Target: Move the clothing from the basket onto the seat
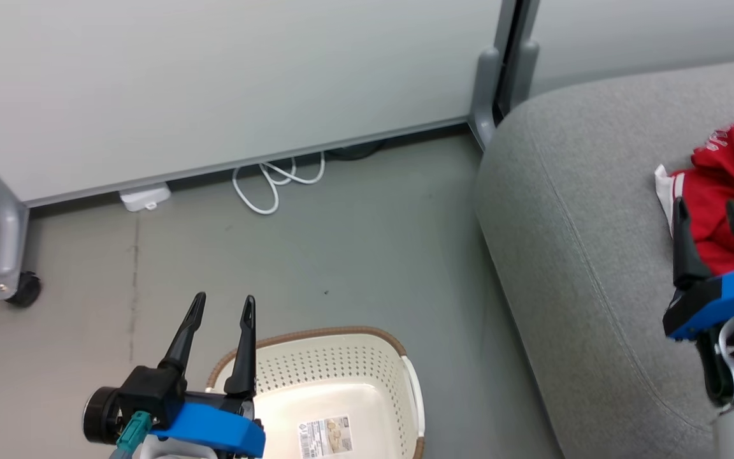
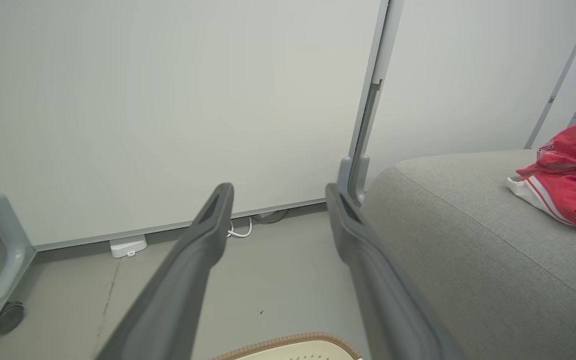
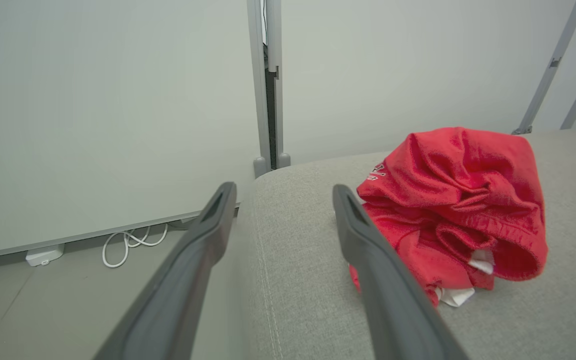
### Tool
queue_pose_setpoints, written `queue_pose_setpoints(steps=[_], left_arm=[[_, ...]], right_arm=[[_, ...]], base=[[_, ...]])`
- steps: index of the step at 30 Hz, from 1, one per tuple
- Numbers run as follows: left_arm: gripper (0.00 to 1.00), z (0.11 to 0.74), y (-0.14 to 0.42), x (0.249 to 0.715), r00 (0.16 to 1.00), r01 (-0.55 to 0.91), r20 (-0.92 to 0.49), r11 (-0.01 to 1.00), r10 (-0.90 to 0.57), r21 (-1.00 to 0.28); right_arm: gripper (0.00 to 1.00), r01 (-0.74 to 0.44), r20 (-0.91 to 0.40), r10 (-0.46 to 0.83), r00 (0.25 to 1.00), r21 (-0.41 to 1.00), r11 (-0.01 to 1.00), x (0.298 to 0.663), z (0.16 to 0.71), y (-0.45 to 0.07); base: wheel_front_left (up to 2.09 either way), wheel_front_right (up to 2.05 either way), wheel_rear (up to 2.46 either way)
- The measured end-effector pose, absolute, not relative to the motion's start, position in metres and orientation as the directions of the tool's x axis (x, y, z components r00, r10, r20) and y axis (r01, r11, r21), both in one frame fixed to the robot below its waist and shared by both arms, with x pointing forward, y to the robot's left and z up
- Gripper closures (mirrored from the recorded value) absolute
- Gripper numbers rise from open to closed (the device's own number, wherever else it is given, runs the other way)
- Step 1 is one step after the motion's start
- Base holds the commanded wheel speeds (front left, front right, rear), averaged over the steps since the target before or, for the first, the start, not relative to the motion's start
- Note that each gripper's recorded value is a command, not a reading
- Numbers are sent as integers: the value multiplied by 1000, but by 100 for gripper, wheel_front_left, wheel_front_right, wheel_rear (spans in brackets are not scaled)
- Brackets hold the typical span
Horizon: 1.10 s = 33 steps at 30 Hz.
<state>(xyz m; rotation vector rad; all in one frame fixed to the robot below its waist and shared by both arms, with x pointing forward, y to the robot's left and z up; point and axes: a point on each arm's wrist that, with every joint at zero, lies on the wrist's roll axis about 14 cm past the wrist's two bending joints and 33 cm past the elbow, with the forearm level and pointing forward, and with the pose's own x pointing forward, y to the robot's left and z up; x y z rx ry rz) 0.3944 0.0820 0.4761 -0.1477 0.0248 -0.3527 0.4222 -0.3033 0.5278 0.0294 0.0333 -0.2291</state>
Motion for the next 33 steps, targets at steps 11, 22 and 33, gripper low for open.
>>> queue_pose_setpoints(steps=[11, 22, 33], left_arm=[[0, 481, 132, 364, 981, 193, 6, 970, -194, -147], [0, 477, 171, 349, 997, 70, -7, 984, -73, -166], [0, 470, 184, 342, 999, 33, -28, 987, -38, -159]], right_arm=[[0, 84, 35, -86, 996, 46, 995, 395, 540, -239], [0, -5, -1, 5, 1000, 37, 999, 378, 517, -202], [0, -55, -24, 57, 998, 94, 994, 368, 498, -183]], base=[[0, 0, 0], [0, 0, 0], [0, 0, 0]])
